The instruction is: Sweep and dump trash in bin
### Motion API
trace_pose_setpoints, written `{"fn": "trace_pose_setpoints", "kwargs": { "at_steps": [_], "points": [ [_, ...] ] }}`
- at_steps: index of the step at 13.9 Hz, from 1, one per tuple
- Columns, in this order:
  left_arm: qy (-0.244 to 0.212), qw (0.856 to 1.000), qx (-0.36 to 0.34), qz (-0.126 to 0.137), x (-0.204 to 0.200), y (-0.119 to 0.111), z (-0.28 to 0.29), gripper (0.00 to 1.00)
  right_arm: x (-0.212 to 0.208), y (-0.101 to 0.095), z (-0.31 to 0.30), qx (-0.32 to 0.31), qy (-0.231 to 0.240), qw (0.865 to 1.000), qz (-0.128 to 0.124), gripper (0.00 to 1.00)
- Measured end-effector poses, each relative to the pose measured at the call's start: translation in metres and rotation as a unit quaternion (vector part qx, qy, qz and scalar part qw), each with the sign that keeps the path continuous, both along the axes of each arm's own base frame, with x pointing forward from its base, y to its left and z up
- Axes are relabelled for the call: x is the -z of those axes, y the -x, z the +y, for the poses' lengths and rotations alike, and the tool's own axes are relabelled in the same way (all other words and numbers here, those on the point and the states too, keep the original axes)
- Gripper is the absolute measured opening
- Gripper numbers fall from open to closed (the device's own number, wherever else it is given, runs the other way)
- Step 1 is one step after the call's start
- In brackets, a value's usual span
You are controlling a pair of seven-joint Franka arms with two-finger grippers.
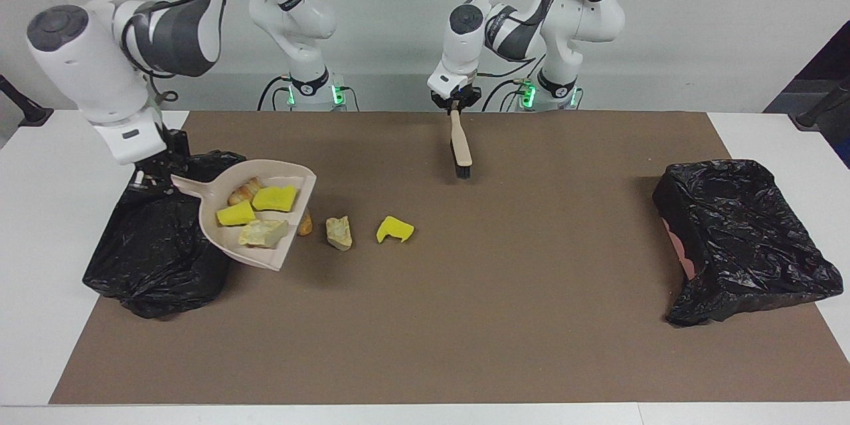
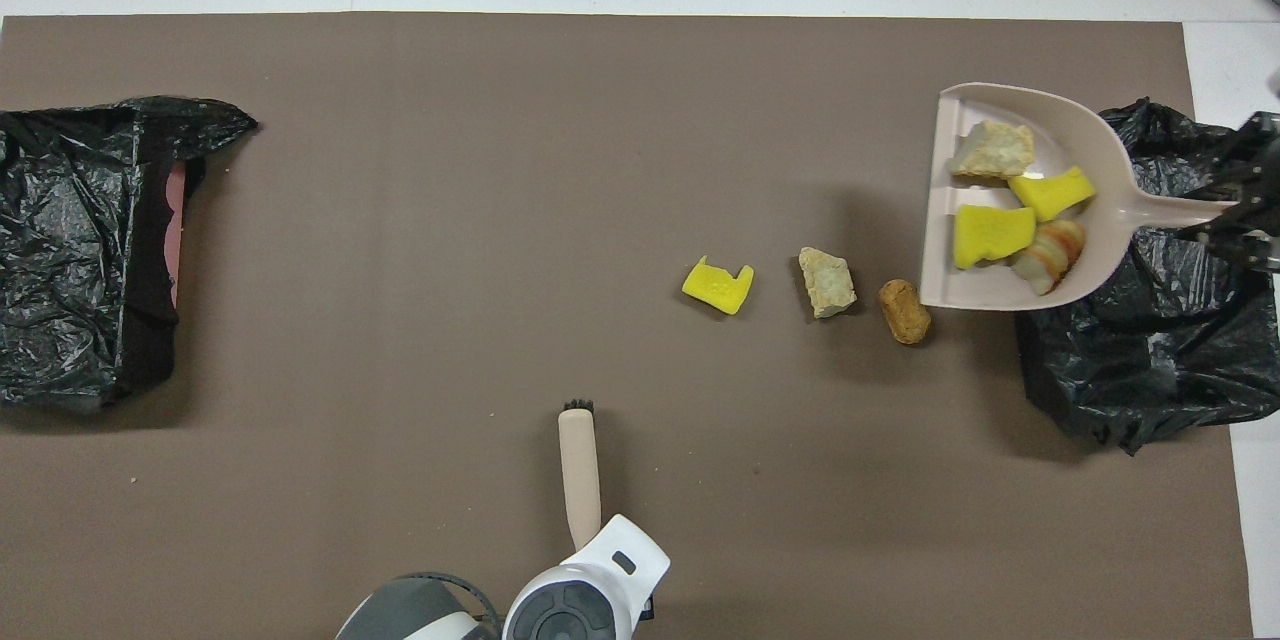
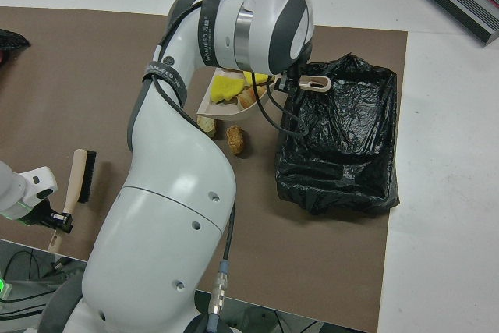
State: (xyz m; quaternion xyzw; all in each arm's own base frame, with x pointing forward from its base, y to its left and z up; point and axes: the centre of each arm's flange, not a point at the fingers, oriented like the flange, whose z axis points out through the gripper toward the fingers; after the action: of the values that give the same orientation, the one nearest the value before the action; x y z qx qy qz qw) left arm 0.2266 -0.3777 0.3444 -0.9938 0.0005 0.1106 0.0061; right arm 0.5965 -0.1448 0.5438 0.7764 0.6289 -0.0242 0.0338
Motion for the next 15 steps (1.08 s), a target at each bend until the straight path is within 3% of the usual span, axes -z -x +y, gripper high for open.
{"fn": "trace_pose_setpoints", "kwargs": {
  "at_steps": [4,11,12,15],
  "points": [
    [-0.009,1.000,-0.014,0.015,0.011,0.005,-0.003,0.27,-0.019,0.028,-0.096,0.031,0.069,0.997,-0.004,0.32],
    [-0.007,0.999,-0.007,0.043,0.023,0.002,-0.011,0.28,-0.031,0.032,-0.125,0.053,0.232,0.971,0.007,0.32],
    [-0.007,0.999,-0.004,0.046,0.024,0.001,-0.011,0.31,-0.031,0.032,-0.125,0.057,0.250,0.967,0.008,0.32],
    [-0.006,0.998,0.015,0.058,0.025,0.000,-0.011,0.63,-0.028,0.029,-0.108,0.049,0.296,0.954,0.015,0.32]
  ]
}}
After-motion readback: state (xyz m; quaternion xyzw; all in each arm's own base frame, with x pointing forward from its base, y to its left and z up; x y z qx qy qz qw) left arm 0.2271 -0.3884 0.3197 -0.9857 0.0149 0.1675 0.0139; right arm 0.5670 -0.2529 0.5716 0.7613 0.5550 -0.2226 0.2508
